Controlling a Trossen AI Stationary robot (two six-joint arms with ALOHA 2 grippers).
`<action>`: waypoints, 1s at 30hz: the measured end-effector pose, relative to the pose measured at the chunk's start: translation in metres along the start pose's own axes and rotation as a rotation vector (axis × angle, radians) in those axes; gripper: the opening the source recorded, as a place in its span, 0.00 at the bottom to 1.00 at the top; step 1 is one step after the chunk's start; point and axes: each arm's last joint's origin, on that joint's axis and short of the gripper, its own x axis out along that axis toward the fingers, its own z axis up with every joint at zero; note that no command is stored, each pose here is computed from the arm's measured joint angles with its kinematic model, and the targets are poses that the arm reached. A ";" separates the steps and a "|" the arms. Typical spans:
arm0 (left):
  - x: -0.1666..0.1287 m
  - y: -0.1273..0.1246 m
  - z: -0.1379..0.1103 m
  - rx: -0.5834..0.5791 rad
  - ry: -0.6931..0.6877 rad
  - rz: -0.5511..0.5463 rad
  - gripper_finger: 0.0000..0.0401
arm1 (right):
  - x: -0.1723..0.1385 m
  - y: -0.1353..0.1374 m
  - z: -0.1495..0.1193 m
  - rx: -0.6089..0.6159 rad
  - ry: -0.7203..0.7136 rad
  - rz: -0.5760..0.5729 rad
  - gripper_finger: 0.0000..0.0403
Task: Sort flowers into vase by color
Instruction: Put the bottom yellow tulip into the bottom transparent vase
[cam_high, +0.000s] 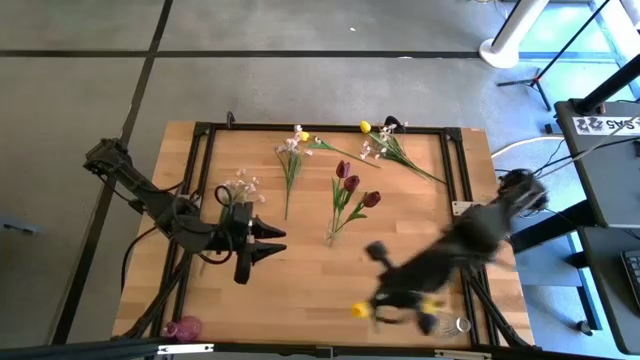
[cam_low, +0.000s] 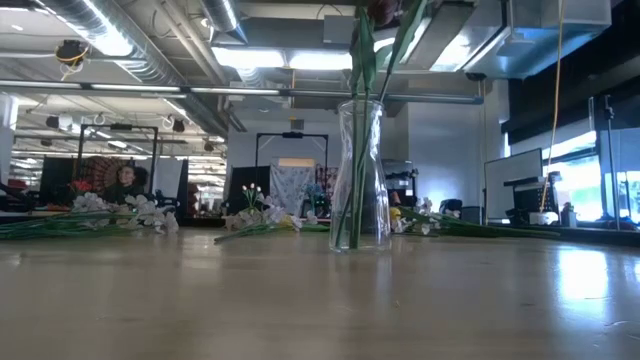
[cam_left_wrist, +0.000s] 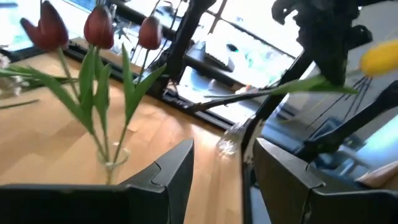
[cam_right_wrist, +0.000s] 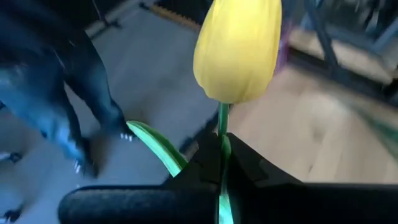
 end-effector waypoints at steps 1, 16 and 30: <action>0.000 -0.001 0.001 -0.001 -0.009 -0.007 0.40 | -0.013 0.007 0.002 -0.010 -0.037 -0.005 0.02; -0.007 -0.019 0.033 0.052 -0.290 -0.197 0.40 | -0.110 0.046 -0.046 -0.221 -0.285 0.205 0.01; -0.002 -0.016 0.040 0.007 -0.289 -0.282 0.40 | -0.102 0.055 -0.164 -0.116 -0.889 0.720 0.00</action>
